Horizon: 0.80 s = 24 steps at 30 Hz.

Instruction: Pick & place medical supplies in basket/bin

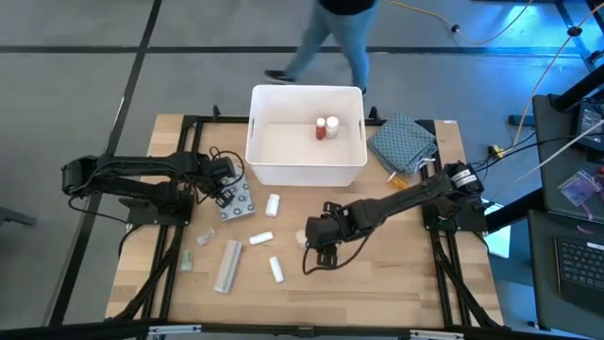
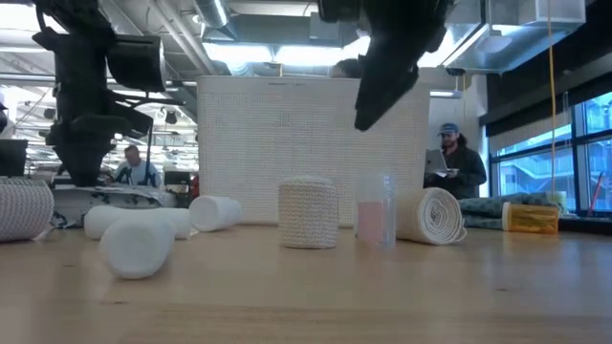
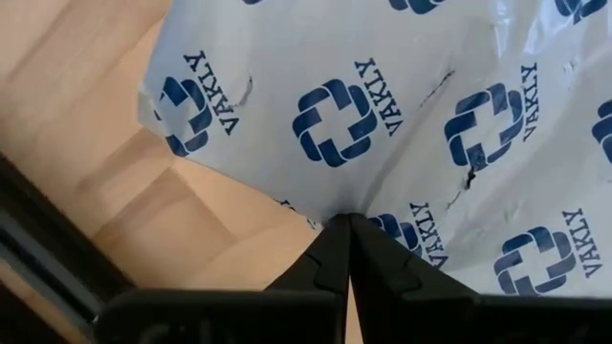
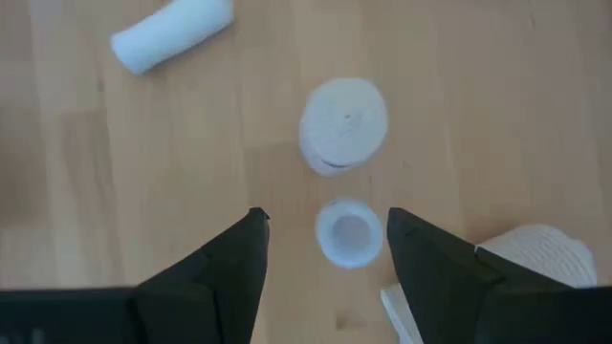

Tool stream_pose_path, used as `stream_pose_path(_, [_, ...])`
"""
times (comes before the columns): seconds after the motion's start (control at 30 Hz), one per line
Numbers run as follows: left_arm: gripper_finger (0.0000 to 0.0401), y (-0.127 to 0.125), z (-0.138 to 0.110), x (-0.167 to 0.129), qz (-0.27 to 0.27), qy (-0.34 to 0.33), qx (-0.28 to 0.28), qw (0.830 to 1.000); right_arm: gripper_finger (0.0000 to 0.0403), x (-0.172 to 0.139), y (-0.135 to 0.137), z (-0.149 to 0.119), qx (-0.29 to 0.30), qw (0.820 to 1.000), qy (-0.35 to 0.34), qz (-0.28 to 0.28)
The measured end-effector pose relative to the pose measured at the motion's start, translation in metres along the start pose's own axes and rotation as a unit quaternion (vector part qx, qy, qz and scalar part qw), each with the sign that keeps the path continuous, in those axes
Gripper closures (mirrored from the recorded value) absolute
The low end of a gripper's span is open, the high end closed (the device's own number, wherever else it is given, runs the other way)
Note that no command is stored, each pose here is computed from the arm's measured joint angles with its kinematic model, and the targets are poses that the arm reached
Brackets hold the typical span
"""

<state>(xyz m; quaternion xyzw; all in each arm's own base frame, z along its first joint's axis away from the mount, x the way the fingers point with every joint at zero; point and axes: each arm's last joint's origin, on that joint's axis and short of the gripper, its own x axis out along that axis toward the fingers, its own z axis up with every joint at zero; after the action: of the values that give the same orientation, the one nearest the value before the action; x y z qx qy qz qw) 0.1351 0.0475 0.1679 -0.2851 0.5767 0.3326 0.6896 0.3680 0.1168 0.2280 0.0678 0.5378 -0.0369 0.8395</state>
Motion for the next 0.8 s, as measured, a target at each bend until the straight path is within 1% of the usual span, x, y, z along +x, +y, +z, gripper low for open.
stream_pose_path(0.1, [0.0394, -0.001, 0.002, 0.0, -0.006, -0.01, -0.001, 1.0, 0.0187, 0.009, -0.006, -0.006, 0.013, 1.0, 0.009, -0.007])
stream_pose_path(0.17, [0.0392, -0.002, 0.003, 0.0, -0.01, -0.015, -0.001, 1.0, 0.0187, 0.013, -0.009, -0.006, 0.019, 1.0, 0.004, 0.0])
stream_pose_path(0.33, [0.0394, -0.003, 0.004, 0.0, -0.015, -0.022, -0.002, 1.0, 0.0187, 0.024, -0.013, -0.013, 0.022, 1.0, 0.006, 0.003])
stream_pose_path(0.47, [0.0399, -0.003, 0.004, 0.0, -0.015, -0.022, -0.002, 1.0, 0.0187, 0.026, -0.015, -0.016, 0.019, 1.0, 0.012, -0.003])
stream_pose_path(0.57, [0.0397, -0.003, 0.004, 0.0, -0.015, -0.022, -0.002, 1.0, 0.0187, 0.026, -0.014, -0.014, 0.006, 1.0, 0.004, -0.002])
stream_pose_path(0.67, [0.0393, -0.003, 0.004, 0.0, -0.015, -0.022, -0.002, 1.0, 0.0187, 0.033, -0.014, -0.016, -0.005, 1.0, 0.013, -0.006])
stream_pose_path(0.8, [0.0391, -0.003, 0.004, 0.0, -0.015, -0.021, -0.002, 1.0, 0.0187, 0.049, -0.014, -0.019, -0.005, 0.999, 0.032, -0.014])
